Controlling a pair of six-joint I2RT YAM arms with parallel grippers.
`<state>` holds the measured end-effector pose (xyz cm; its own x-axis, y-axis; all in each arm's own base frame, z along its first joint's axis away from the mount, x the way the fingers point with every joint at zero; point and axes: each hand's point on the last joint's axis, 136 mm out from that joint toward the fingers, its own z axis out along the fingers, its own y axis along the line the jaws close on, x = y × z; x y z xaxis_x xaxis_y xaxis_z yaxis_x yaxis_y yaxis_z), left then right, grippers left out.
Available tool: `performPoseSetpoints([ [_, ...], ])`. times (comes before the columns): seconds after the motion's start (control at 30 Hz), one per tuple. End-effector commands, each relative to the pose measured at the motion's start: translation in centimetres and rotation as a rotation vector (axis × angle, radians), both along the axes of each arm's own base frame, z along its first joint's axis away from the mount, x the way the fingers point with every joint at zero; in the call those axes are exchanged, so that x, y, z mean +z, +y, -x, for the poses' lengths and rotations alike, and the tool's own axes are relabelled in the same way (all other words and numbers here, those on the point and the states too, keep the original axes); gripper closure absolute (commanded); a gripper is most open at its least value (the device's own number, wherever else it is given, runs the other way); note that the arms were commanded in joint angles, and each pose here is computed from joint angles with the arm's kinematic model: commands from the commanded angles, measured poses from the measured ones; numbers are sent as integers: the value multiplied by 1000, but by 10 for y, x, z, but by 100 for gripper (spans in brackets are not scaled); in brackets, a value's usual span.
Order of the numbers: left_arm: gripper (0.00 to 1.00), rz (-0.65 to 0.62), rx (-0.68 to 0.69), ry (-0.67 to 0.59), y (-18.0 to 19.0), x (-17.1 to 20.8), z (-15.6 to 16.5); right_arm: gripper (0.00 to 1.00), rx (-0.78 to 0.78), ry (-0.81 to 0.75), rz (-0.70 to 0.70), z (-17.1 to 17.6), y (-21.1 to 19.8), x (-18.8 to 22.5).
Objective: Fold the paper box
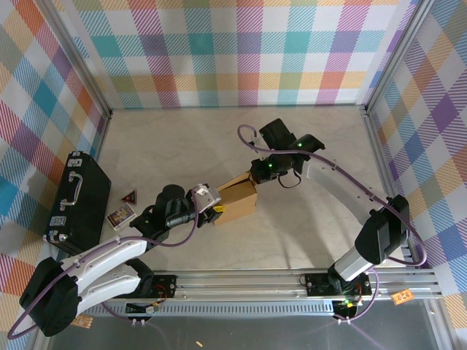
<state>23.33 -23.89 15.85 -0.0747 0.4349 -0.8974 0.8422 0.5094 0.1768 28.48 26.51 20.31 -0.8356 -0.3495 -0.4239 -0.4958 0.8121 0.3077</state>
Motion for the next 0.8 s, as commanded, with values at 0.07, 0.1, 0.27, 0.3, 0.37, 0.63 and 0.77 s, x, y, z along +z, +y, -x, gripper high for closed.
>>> performPoseSetpoints([
  [0.07,63,-43,-33,53,-2,-14,8,100,10,13,-74,0,15,20],
  [0.1,63,-42,-31,52,-1,-14,8,100,9,20,-74,0,16,19],
  [0.27,63,-41,-28,49,-1,-13,8,100,16,31,-81,0,18,17],
  [0.3,63,-41,-29,49,-1,-13,8,100,13,35,-78,1,17,15],
  [0.37,63,-41,-28,49,-1,-13,8,100,14,44,-77,3,16,10],
  [0.63,63,-35,-16,50,-1,-12,6,100,4,76,-71,14,10,-10],
  [0.77,63,-39,-14,56,-1,-15,6,100,-4,79,-72,16,8,-15],
])
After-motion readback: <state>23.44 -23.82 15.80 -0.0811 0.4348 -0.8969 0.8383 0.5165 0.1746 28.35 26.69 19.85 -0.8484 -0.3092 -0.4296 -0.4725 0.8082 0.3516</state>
